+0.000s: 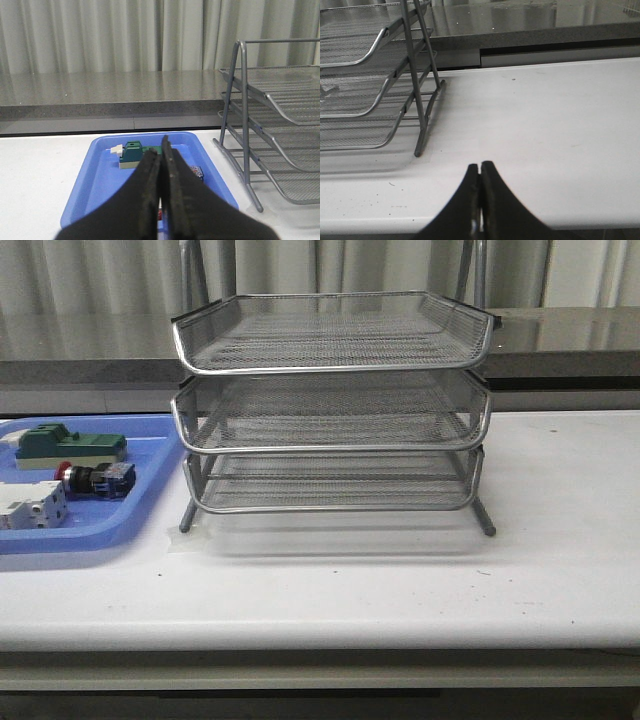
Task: Place button on rack with both arms
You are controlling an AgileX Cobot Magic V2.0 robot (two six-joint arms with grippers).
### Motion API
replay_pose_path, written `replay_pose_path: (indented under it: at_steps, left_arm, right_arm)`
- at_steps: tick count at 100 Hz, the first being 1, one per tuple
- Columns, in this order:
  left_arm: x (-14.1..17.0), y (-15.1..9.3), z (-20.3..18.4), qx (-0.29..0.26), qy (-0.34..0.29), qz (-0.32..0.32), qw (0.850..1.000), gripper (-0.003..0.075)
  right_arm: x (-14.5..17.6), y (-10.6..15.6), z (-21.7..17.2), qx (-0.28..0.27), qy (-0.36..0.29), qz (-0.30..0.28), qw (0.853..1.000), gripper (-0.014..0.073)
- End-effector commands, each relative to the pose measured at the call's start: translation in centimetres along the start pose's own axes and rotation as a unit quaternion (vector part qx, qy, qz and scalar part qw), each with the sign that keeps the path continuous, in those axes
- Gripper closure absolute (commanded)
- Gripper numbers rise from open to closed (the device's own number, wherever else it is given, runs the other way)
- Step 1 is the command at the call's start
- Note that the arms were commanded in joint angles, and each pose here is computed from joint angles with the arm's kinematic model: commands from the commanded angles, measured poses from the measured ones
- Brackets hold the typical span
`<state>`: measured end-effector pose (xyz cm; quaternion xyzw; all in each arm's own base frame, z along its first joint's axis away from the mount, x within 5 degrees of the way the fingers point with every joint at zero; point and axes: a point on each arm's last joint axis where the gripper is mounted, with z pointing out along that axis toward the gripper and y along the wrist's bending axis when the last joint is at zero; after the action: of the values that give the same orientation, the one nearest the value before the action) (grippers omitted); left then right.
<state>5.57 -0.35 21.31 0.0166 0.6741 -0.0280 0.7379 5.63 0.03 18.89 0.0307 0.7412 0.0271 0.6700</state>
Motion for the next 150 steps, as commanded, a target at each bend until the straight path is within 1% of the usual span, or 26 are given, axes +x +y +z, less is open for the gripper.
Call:
replay_pose_path:
  at_steps: [1, 24, 33, 41, 47, 57, 63, 73, 80, 84, 94, 99, 106, 112, 127, 141, 150]
  left_arm:
    - [0.7, -0.1, -0.2, 0.01, -0.027, -0.007, 1.0, 0.074]
    - [0.7, -0.1, -0.2, 0.01, -0.027, -0.007, 1.0, 0.074]
    - [0.7, -0.1, -0.2, 0.01, -0.027, -0.007, 1.0, 0.074]
    - [0.7, -0.1, -0.2, 0.01, -0.027, -0.007, 1.0, 0.074]
    - [0.7, -0.1, -0.2, 0.01, -0.027, -0.007, 1.0, 0.074]
    - [0.7, -0.1, -0.2, 0.01, -0.027, -0.007, 1.0, 0.074]
    - [0.7, -0.1, -0.2, 0.01, -0.027, -0.007, 1.0, 0.074]
    - [0.7, -0.1, -0.2, 0.01, -0.027, -0.007, 1.0, 0.074]
    - [0.7, -0.1, -0.2, 0.01, -0.027, -0.007, 1.0, 0.074]
    - [0.7, -0.1, -0.2, 0.01, -0.027, -0.007, 1.0, 0.074]
    - [0.7, -0.1, -0.2, 0.01, -0.027, -0.007, 1.0, 0.074]
    - [0.7, -0.1, -0.2, 0.01, -0.027, -0.007, 1.0, 0.074]
    - [0.7, -0.1, -0.2, 0.01, -0.027, -0.007, 1.0, 0.074]
    - [0.7, -0.1, -0.2, 0.01, -0.027, -0.007, 1.0, 0.074]
    - [0.7, -0.1, -0.2, 0.01, -0.027, -0.007, 1.0, 0.074]
    - [0.7, -0.1, -0.2, 0.01, -0.027, -0.007, 1.0, 0.074]
    - [0.7, -0.1, -0.2, 0.01, -0.027, -0.007, 1.0, 0.074]
  right_arm:
    - [-1.4, 0.1, -0.3, -0.002, -0.061, -0.006, 0.998, 0.0655]
    - [-1.9, 0.1, -0.4, -0.002, -0.084, -0.006, 0.996, 0.0655]
    - [-2.3, 0.1, -0.5, -0.003, -0.11, -0.005, 0.994, 0.0655]
    - [-2.8, 0.1, -0.6, -0.004, -0.134, 0.001, 0.991, 0.0655]
    - [-3.3, 0.1, -0.8, -0.006, -0.136, 0.014, 0.991, 0.0655]
    - [-4.3, 0.3, -1.0, -0.01, -0.101, 0.025, 0.995, 0.0655]
    - [-5.3, 0.5, -1.1, -0.013, -0.091, 0.033, 0.995, 0.0655]
    - [-7.7, 0.8, -1.1, -0.016, -0.071, 0.038, 0.997, 0.0655]
    - [-9.3, 1.0, -0.9, -0.018, -0.034, 0.038, 0.999, 0.0655]
    - [-10.2, 1.2, -0.6, -0.019, -0.001, 0.037, 0.999, 0.0655]
    - [-12.2, 1.5, 0.3, -0.021, 0.066, 0.036, 0.997, 0.0655]
    - [-12.9, 1.7, 0.8, -0.022, 0.106, 0.037, 0.993, 0.0655]
    - [-13.9, 1.9, 1.7, -0.027, 0.143, 0.047, 0.988, 0.0655]
    - [-14.5, 2.3, 2.6, -0.04, 0.163, 0.073, 0.983, 0.0655]
    - [-14.5, 3.0, 4.6, -0.065, 0.189, 0.147, 0.969, 0.0655]
    - [-14.2, 3.6, 6.3, -0.083, 0.214, 0.225, 0.947, 0.0654]
    - [-14.0, 3.9, 7.3, -0.093, 0.218, 0.254, 0.938, 0.063]
